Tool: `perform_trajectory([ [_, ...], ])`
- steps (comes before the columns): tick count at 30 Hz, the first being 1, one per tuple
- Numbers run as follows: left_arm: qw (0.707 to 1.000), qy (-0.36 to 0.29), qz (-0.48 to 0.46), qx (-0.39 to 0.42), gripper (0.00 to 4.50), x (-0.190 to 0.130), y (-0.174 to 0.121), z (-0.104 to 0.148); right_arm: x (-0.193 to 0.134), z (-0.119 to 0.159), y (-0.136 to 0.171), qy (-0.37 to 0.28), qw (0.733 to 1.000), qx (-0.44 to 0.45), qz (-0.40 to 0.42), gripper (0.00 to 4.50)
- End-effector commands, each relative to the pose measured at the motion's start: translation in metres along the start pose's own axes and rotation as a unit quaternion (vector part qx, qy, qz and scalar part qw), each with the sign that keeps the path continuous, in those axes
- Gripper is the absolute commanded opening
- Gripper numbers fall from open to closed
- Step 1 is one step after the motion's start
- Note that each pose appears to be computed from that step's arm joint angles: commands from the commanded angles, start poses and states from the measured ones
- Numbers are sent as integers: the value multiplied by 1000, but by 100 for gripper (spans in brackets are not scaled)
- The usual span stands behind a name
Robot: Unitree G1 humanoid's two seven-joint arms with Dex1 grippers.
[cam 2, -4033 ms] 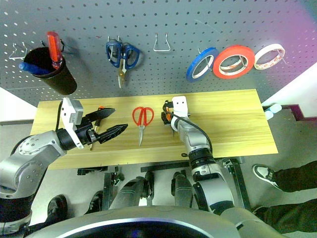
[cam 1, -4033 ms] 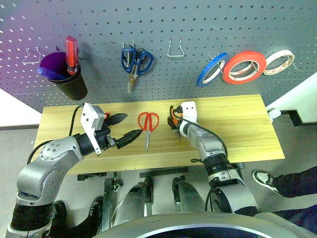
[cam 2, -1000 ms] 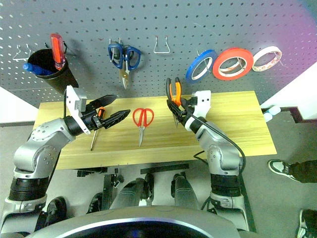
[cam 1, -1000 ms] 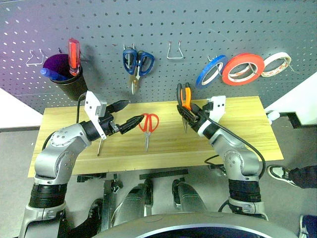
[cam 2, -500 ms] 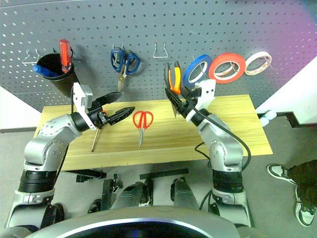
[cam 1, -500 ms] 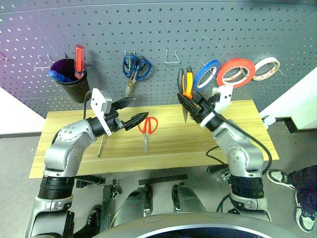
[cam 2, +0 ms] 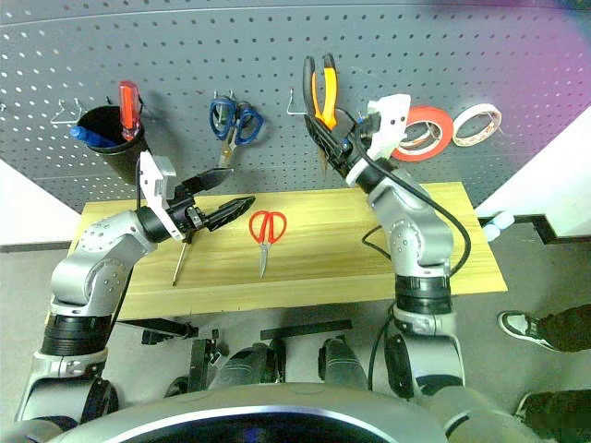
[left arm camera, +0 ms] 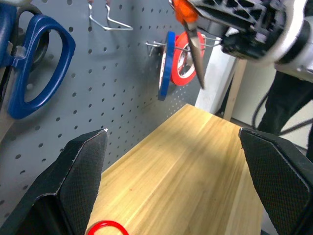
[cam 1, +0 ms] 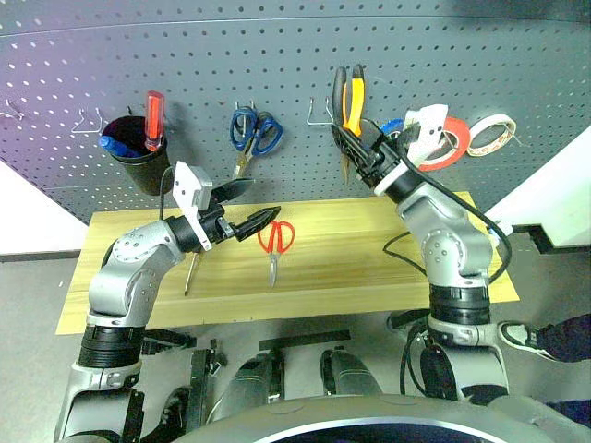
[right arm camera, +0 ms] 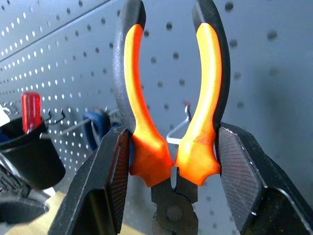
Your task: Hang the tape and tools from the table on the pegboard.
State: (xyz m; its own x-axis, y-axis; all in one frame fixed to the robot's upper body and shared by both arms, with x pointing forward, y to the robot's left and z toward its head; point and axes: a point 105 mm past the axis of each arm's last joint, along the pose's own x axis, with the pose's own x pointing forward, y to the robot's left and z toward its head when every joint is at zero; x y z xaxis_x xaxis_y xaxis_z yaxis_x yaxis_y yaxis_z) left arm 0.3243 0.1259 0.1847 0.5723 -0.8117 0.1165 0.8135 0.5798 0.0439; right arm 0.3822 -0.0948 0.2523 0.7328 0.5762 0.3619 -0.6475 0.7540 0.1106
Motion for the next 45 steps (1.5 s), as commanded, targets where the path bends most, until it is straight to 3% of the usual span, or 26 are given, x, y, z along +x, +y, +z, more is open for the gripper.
perform_trajectory([
  [1, 1000, -17, -2, 19, 450, 1, -3, 10, 14, 29, 5, -49, 998, -31, 22, 229],
  [19, 1000, -12, 7, 13, 450, -3, -8, 6, 61, 66, 6, -113, 991, -52, 50, 229],
  [35, 1000, -12, 17, 15, 450, -8, -9, 9, 74, 47, 5, -107, 991, -70, 45, 229],
  [45, 1000, -9, 21, 10, 450, -10, -8, 6, 73, 66, 5, -122, 989, -71, 50, 229],
])
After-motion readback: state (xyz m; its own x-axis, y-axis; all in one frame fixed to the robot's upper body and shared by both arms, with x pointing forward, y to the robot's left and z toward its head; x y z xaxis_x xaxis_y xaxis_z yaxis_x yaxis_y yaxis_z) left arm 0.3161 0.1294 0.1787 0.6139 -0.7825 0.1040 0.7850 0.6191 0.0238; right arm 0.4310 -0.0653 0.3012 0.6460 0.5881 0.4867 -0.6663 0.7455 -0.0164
